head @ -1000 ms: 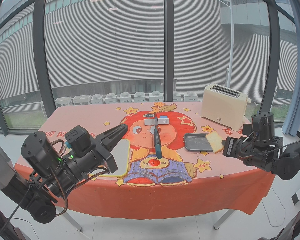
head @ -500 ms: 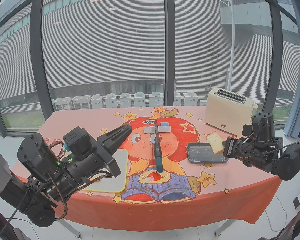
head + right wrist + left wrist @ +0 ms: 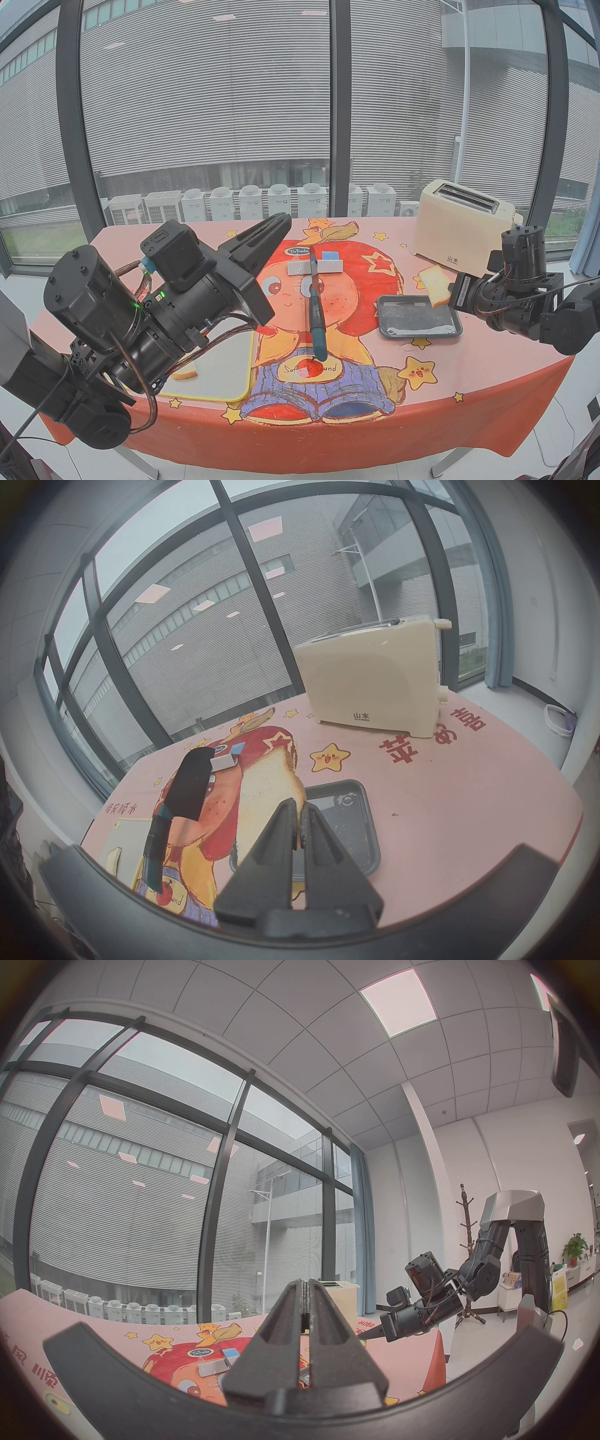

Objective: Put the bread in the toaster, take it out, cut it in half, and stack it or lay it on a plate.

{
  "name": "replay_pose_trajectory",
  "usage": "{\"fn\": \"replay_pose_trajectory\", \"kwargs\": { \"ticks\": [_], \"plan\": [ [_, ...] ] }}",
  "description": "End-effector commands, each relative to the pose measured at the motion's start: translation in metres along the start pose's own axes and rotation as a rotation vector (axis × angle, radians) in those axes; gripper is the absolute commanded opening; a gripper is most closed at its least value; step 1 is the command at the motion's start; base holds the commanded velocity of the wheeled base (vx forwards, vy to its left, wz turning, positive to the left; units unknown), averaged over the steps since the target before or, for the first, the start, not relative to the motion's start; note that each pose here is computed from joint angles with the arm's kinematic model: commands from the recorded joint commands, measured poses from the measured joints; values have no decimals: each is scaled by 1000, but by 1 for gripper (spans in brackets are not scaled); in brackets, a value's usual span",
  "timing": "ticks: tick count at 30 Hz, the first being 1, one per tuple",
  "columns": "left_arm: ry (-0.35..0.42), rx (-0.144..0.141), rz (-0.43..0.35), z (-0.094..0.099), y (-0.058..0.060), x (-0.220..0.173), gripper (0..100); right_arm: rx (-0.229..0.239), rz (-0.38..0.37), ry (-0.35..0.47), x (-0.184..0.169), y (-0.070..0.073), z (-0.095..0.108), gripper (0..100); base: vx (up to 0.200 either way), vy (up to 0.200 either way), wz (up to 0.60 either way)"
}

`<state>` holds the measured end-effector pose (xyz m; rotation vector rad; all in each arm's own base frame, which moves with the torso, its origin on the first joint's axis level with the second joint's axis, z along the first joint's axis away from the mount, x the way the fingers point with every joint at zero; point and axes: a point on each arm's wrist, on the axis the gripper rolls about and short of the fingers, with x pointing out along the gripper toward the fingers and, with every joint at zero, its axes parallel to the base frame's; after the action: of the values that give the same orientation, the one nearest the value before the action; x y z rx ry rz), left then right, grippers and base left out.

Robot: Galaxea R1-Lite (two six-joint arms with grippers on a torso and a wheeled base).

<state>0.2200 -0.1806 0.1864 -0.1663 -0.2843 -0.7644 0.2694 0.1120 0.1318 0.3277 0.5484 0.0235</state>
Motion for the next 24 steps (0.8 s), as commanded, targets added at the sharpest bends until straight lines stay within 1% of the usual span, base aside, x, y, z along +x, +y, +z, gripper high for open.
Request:
{"fn": "replay_pose_trajectory", "kwargs": {
  "ticks": [1,4,8,10,14,19,24],
  "plan": [
    [-3,-3,-2,-2,0,-1,0,-7,-23,34,10,-3,-8,0,0,0,0],
    [9,-4,-4,-4,0,-2,0,-6,-44,46,14,-7,-11,0,0,0,0],
    [17,-2,-25,-6,2,-2,0,-8,-55,58,17,-9,-14,0,0,0,0],
    [25,-4,-29,-8,1,-3,0,-6,-68,66,20,-11,-16,0,0,0,0],
    [60,0,-27,-13,1,-11,0,-10,-85,87,26,-12,-21,0,0,0,0],
    [74,0,-24,-16,1,-12,0,-12,-99,108,33,-14,-27,0,0,0,0],
    [87,13,-24,-19,1,-14,0,-19,-96,120,33,-12,-31,0,0,0,0]
  ]
}}
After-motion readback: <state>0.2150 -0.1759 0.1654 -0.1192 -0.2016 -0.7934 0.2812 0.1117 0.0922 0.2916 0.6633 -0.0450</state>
